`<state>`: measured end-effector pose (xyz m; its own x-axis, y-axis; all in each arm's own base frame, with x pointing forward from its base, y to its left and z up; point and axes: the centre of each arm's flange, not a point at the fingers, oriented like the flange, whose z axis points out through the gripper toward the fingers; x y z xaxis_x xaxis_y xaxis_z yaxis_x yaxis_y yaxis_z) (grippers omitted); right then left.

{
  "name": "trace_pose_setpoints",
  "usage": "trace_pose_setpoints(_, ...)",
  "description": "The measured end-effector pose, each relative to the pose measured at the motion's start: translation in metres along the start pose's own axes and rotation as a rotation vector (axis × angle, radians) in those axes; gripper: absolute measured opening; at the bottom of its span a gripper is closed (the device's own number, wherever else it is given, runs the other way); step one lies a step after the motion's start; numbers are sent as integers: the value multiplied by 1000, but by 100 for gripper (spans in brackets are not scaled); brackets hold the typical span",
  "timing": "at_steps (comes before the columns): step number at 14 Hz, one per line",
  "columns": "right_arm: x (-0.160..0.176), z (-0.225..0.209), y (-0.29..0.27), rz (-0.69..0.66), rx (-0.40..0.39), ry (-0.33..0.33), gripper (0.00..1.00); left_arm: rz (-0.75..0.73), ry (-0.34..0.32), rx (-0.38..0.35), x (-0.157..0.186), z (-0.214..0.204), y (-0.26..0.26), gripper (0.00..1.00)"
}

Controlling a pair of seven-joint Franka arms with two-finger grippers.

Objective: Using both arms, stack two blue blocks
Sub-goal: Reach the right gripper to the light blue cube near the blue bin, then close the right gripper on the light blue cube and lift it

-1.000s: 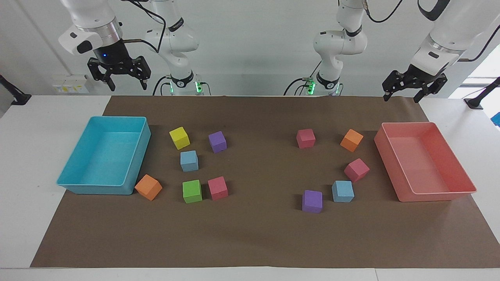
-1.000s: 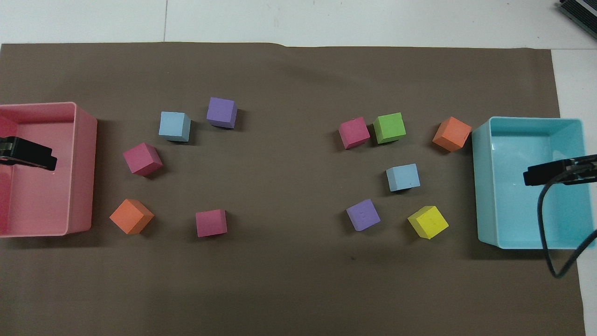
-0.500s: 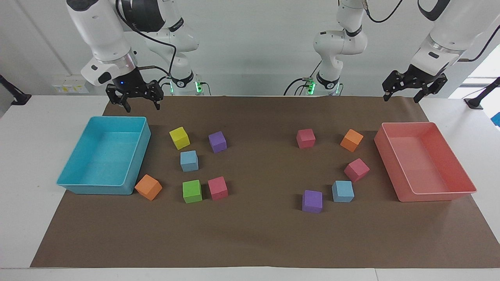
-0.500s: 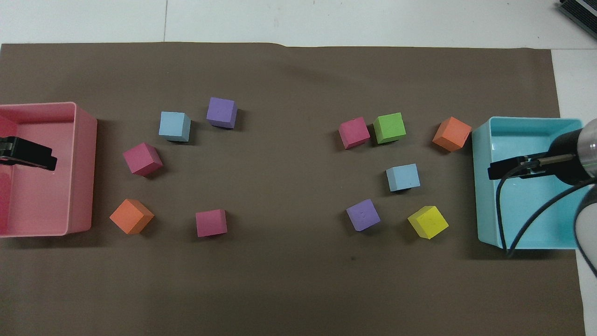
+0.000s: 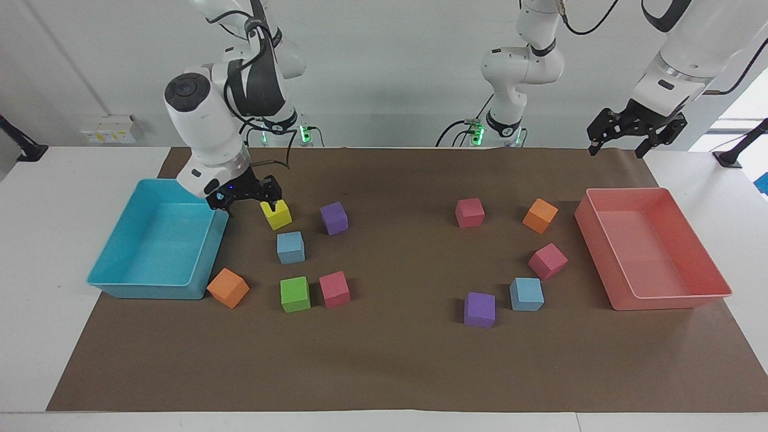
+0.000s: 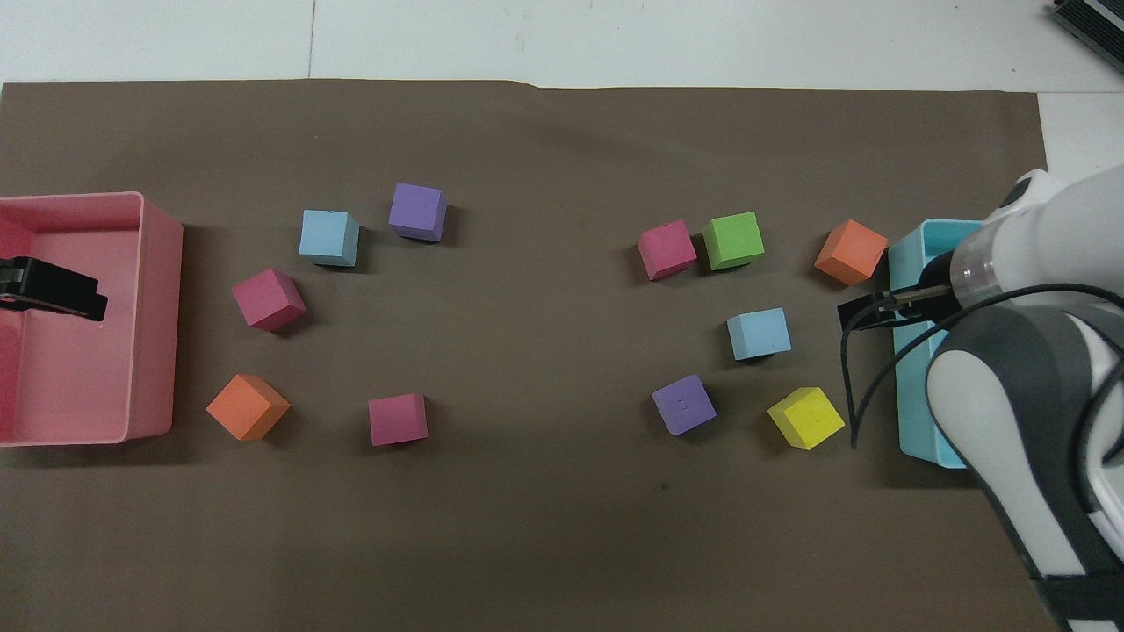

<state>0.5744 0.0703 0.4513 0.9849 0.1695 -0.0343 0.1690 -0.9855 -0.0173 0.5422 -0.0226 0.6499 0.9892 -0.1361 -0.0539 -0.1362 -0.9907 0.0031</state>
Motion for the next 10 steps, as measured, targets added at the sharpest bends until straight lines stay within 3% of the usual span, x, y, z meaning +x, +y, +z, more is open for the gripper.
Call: trace_pose_setpoints(10, -11, 110, -30, 17, -5, -6, 100, 0, 0, 0, 0, 0, 0, 100)
